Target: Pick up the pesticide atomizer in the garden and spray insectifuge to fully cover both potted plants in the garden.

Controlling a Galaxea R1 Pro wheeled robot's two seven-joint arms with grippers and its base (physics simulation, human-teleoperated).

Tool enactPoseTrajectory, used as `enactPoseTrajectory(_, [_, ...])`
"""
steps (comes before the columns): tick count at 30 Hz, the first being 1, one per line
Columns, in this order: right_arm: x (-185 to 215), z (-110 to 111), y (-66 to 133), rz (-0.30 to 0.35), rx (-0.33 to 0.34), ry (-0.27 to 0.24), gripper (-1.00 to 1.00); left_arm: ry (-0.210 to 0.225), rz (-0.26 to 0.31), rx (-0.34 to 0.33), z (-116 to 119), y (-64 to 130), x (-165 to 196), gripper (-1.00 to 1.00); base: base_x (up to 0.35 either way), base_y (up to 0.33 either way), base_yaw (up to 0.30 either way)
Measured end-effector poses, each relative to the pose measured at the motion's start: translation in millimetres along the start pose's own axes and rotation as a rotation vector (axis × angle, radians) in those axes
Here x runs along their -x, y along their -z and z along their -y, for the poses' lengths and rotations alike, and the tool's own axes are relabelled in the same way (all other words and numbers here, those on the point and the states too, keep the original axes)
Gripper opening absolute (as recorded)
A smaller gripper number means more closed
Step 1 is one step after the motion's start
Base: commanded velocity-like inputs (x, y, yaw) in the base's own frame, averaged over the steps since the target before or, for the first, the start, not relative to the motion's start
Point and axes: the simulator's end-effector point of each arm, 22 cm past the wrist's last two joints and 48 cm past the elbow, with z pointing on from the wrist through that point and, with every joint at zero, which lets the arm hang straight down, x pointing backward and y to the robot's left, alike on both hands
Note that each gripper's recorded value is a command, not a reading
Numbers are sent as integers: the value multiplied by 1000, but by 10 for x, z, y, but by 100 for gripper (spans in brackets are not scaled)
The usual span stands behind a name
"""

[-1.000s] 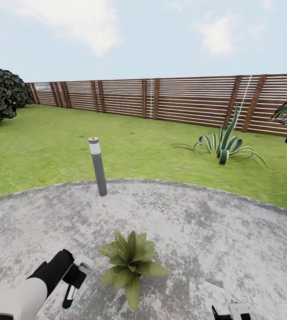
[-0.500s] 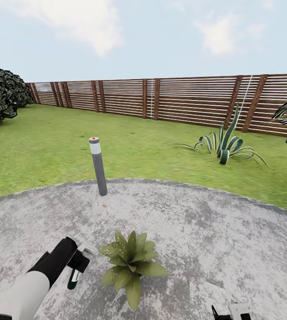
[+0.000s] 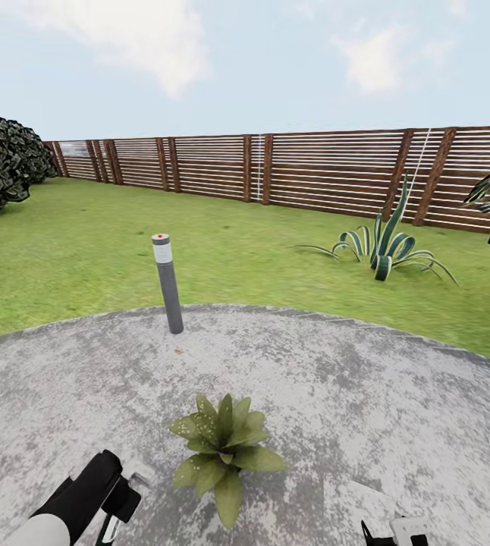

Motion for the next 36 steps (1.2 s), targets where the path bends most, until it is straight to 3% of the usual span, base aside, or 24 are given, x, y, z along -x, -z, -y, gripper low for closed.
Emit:
enactPoseTrajectory(2, [0, 3, 0, 0, -1, 0, 100, 26, -8, -11, 6, -25, -53, -100, 0, 0, 175])
enactPoseTrajectory(4, [1, 5, 0, 0, -1, 0, 100, 86, 5, -33, -3, -29, -57, -100, 0, 0, 254])
enactPoseTrajectory(7, [1, 5, -1, 0, -1, -1, 100, 107, 12, -40, -7, -25, -47, -100, 0, 0, 271])
enactPoseTrajectory(19, [2, 12, 0, 0, -4, -2, 100, 93, 4, -57, 145, -60, -50, -100, 9, -62, 263])
enactPoseTrajectory(36, [1, 11, -1, 0, -4, -2, 100, 90, 12, -57, 157, -49, -10, -100, 39, -268, 56])
